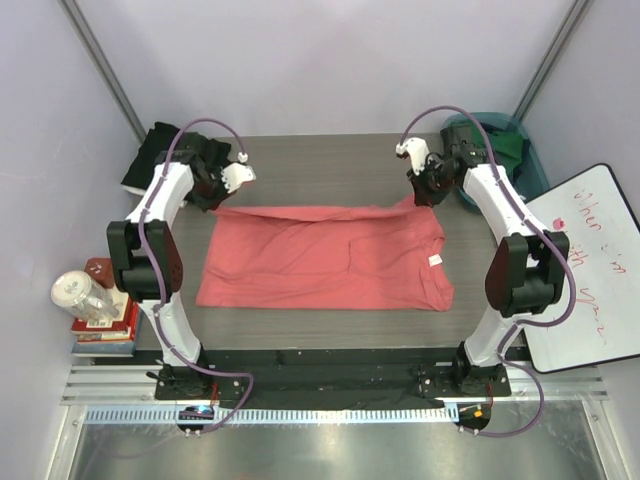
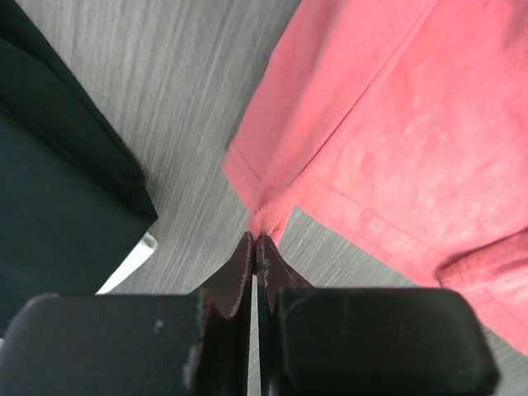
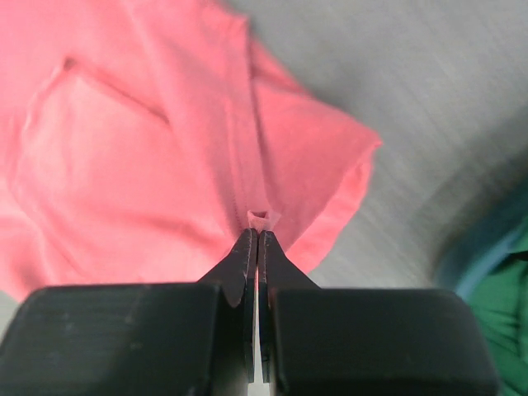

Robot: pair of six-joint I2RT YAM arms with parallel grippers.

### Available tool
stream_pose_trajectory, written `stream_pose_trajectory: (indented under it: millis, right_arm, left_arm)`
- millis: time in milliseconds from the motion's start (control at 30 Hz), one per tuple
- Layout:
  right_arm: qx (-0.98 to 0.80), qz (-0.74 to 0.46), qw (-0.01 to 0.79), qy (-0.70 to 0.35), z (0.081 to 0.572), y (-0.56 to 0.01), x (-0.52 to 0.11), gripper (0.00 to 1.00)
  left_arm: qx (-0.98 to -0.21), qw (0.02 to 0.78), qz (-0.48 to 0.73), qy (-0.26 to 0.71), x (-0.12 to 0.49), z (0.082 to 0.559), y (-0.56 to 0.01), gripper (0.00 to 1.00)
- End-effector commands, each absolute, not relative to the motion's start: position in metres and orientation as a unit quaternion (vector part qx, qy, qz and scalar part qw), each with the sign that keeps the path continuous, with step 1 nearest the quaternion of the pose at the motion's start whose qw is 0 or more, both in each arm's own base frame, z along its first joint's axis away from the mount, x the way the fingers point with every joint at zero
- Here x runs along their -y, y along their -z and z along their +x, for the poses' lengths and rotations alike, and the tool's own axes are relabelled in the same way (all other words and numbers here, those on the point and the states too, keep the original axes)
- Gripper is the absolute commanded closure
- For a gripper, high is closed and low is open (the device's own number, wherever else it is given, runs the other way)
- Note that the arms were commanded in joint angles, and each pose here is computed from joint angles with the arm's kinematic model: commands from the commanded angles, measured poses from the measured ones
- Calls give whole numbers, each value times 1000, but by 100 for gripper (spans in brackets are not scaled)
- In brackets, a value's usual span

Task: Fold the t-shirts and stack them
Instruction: Fold the other side of the tshirt into a rectangle

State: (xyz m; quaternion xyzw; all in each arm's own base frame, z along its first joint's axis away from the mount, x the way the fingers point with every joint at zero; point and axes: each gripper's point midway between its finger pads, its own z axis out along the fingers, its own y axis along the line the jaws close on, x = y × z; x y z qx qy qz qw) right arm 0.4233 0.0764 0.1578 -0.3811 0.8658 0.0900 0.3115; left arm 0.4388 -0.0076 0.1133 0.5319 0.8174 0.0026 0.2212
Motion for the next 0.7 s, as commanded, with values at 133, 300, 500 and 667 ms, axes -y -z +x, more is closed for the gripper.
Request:
stream_pose_trajectory:
  millis: [133,300,500,667]
  right_arm:
    - [-824,-486,283,-68,369,-165,-80,99]
    - [-818,-505,272,-42,353,-171,-69,99]
    - [-801,-544,248,-24,333,-169,-59,99]
    - [-794,-560,235,-30,322,-163,-66,99]
  left_arm:
    - [-796,205,569,-22,-13,417,-125,100]
    - [-784,185,592,-10,-13,402,-118,100]
    - [-780,171,602,3,-14,393,-118,100]
    - [-773,147,617,22,-13,379,-116,100]
